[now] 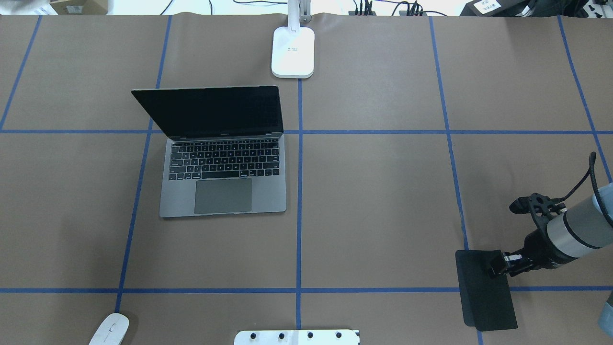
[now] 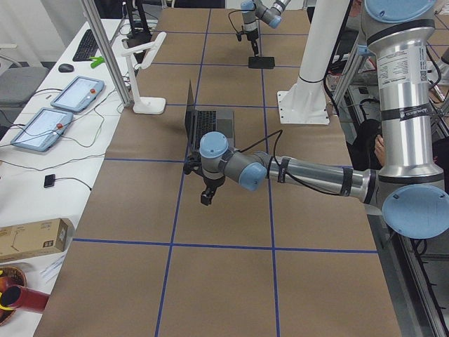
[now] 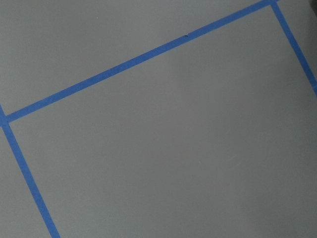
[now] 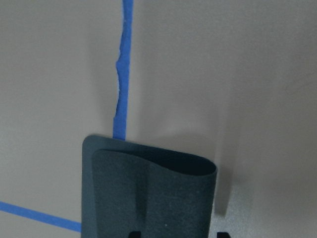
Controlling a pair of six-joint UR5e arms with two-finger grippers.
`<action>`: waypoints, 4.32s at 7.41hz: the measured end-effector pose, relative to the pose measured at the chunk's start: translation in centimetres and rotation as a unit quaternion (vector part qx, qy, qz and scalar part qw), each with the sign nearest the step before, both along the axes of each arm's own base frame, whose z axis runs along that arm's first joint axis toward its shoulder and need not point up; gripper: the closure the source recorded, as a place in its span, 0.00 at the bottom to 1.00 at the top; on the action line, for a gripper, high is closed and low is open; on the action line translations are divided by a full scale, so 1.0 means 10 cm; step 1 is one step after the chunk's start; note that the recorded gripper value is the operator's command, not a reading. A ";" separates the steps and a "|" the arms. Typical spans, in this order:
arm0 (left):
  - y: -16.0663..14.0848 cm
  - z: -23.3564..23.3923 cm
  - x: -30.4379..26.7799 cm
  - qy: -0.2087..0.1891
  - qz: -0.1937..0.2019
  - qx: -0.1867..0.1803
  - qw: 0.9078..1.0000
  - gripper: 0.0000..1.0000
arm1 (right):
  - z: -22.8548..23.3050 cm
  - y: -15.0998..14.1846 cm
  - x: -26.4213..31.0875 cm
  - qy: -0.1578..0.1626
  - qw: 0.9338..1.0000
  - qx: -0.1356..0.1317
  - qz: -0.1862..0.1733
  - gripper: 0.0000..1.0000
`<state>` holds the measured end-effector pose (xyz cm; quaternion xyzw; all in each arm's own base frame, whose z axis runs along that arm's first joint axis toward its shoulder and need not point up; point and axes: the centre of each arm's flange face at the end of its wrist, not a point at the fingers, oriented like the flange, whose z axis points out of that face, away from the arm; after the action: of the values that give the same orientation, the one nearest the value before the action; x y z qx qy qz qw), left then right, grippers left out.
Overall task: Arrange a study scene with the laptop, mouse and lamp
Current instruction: 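Close the right gripper on the black pad's edge, then lift the black pad with the right gripper and carry it toward the laptop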
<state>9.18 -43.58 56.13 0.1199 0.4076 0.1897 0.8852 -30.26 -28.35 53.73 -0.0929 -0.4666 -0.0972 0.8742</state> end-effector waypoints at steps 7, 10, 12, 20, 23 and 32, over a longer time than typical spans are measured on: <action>-0.01 0.06 0.00 0.002 0.000 0.006 1.000 0.00 | 0.01 0.00 0.01 0.002 1.000 0.000 0.001 0.87; -0.01 0.06 0.00 0.003 0.000 0.006 1.000 0.00 | -0.05 -0.07 0.03 -0.005 1.000 0.005 0.011 0.88; -0.01 0.04 0.00 0.003 -0.001 0.007 1.000 0.00 | -0.28 -0.25 0.17 -0.028 0.999 0.012 0.031 0.87; -0.02 0.03 0.03 0.004 0.000 0.006 1.000 0.00 | -2.74 -2.13 0.05 0.006 0.994 0.010 0.110 0.87; -0.03 0.06 0.03 0.003 0.000 0.003 1.000 0.00 | -3.05 -2.21 -0.50 0.047 0.995 0.037 0.077 0.87; -0.05 0.14 0.04 0.000 0.000 -0.003 1.000 0.00 | -3.51 -2.35 -0.98 0.062 0.996 0.037 0.058 0.87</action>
<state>9.57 -44.04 57.50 0.1171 0.4082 0.1885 0.8855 -40.08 -51.86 18.65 -0.0388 -0.4117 -0.0574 0.9087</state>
